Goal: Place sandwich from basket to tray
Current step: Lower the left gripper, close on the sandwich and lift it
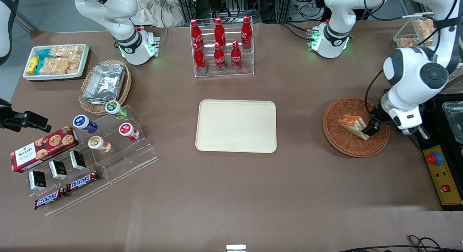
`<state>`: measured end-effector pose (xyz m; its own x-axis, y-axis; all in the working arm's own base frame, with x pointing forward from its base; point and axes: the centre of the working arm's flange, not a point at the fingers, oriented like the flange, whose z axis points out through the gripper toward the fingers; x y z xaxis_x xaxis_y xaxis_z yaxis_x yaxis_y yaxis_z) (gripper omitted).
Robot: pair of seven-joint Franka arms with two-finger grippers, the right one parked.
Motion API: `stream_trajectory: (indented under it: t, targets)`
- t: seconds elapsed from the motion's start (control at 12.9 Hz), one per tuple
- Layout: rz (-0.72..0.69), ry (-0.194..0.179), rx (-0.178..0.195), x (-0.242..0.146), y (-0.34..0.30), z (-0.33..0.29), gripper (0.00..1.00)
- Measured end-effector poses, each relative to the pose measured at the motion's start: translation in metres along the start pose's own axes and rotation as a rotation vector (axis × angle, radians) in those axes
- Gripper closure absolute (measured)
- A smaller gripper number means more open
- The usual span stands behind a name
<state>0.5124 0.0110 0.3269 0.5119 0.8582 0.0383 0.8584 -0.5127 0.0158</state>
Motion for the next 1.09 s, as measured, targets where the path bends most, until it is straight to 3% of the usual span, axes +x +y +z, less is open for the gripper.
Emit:
stream_trajectory:
  t: [0.54, 0.62, 0.93, 1.09]
  targets:
    - [-0.001, 0.021, -0.041, -0.026, -0.035, 0.086, 0.02]
    - [0.0, 0.021, -0.041, -0.027, -0.036, 0.092, 0.1]
    - [0.006, 0.026, -0.048, -0.026, -0.035, 0.093, 0.55]
    - [0.054, 0.032, -0.051, -0.026, -0.032, 0.088, 0.62]
